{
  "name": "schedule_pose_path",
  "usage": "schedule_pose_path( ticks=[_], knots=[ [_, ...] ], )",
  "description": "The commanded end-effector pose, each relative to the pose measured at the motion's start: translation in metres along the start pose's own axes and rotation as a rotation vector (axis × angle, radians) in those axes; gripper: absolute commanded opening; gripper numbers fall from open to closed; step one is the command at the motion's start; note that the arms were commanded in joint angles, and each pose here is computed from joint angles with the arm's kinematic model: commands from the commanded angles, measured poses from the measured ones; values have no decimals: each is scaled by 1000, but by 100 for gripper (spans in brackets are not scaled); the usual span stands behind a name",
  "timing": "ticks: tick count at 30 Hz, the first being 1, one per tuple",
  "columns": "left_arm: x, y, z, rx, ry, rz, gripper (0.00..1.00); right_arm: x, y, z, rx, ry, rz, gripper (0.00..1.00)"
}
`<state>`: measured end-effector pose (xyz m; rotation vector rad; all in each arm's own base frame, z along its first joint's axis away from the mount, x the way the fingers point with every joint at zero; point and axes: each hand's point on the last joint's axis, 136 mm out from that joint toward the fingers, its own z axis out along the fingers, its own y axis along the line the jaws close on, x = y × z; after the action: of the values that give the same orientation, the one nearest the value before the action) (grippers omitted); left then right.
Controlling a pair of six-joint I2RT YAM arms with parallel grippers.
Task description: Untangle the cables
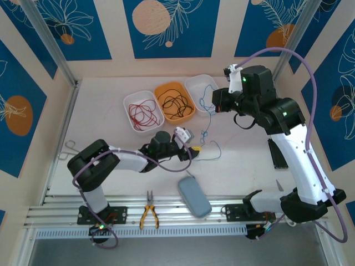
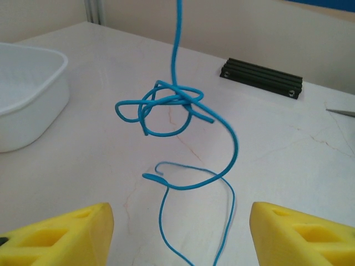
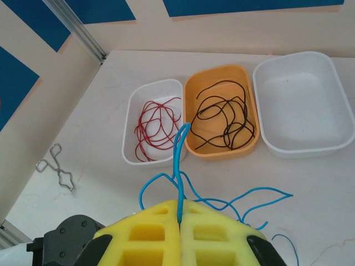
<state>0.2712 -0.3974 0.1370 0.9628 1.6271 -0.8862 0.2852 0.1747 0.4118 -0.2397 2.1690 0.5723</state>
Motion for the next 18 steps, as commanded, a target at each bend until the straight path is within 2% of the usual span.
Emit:
schedule_pose_path(
  ticks=[1, 4, 6, 9, 12, 15, 18],
  knots=[
    [-36, -9, 7, 29, -156, 5, 72, -8, 5, -7, 0, -14, -40, 0],
    [-45, -11, 17, 19, -180, 18, 89, -10, 8, -5, -2, -16, -46, 0],
    [-48, -3, 24, -38, -174, 18, 92, -11, 10, -5, -4, -17, -49, 0],
    [-52, 22, 27, -168, -196, -28, 90, -10, 11, -3, 0, -14, -54, 0],
    [-55, 34, 30, -231, -201, -33, 78, -9, 10, -4, 11, -11, -58, 0],
    [-53, 39, 34, -253, -184, -32, 53, -7, 9, -7, 12, -11, -62, 0],
    [-51, 44, 34, -272, -183, -42, 23, -5, 5, -10, 33, -6, -69, 0]
  ],
)
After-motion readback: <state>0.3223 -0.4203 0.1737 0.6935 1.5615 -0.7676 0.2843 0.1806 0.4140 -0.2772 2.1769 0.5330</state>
